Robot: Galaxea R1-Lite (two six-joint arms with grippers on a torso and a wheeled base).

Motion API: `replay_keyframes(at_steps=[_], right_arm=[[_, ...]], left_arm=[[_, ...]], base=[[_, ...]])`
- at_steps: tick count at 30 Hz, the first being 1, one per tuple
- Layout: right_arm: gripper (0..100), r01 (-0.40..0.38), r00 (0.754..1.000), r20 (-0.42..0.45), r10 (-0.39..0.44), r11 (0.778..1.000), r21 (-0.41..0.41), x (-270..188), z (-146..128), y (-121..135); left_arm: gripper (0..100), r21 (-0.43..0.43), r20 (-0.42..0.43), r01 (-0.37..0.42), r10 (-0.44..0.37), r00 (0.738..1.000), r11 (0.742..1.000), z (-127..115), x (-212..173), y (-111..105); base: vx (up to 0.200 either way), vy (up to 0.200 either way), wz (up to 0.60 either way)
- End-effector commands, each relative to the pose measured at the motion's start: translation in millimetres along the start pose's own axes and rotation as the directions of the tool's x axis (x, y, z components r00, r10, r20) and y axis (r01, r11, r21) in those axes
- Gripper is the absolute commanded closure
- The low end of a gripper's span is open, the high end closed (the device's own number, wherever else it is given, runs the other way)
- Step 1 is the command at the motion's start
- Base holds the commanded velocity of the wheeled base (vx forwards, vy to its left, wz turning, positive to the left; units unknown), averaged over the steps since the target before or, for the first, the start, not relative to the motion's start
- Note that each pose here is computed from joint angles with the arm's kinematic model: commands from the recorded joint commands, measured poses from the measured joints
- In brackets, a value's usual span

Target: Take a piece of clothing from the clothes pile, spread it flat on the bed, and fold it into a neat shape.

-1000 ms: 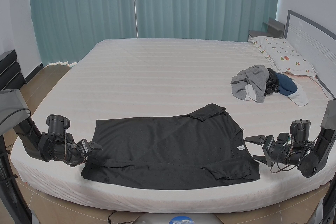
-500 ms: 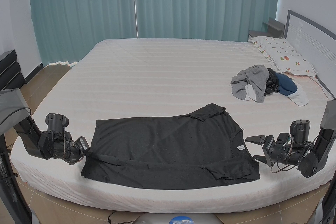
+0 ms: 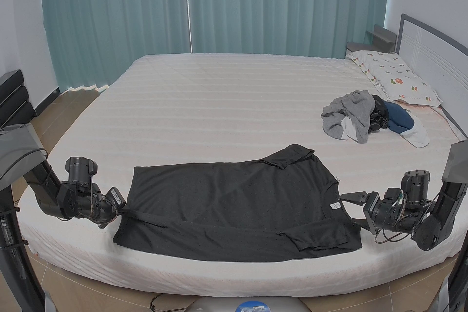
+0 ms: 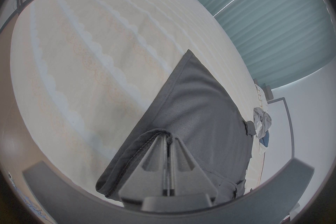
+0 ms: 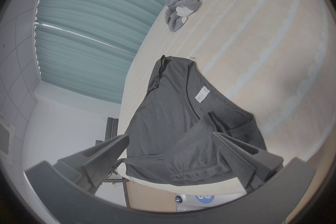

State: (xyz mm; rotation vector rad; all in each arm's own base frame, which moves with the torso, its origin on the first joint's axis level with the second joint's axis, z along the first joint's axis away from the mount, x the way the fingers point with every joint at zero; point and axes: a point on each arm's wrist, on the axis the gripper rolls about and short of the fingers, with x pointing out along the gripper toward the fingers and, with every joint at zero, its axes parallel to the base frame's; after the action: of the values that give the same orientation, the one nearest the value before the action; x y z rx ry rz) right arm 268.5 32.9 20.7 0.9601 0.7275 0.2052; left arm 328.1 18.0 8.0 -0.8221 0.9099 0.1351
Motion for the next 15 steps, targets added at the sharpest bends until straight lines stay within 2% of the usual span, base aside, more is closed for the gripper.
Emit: replay_keyframes(at_steps=[1, 6, 10, 15], right_arm=[[0, 0.016, 1.0, 0.023, -0.016, 1.0, -0.001, 2, 3, -3], [0, 0.043, 0.999, 0.014, -0.042, 0.997, -0.069, 12, 3, -11], [0, 0.063, 0.998, 0.001, -0.064, 0.982, -0.176, 33, 8, -25], [0, 0.058, 0.998, -0.01, -0.062, 0.97, -0.235, 51, 14, -27]], left_arm=[[100, -0.002, -0.001, -0.001, 0.001, 1.0, 1.0, 0, 0, 0], [100, -0.003, -0.008, 0.0, 0.0, 1.0, 1.0, -3, -3, 1], [100, -0.002, -0.013, 0.005, -0.005, 1.0, 1.0, -4, -5, 0], [100, -0.003, -0.015, 0.005, -0.005, 1.0, 1.0, -4, -5, 0]], base=[[0.0, 0.0, 0.0], [0.0, 0.0, 0.0], [0.0, 0.0, 0.0], [0.0, 0.0, 0.0]])
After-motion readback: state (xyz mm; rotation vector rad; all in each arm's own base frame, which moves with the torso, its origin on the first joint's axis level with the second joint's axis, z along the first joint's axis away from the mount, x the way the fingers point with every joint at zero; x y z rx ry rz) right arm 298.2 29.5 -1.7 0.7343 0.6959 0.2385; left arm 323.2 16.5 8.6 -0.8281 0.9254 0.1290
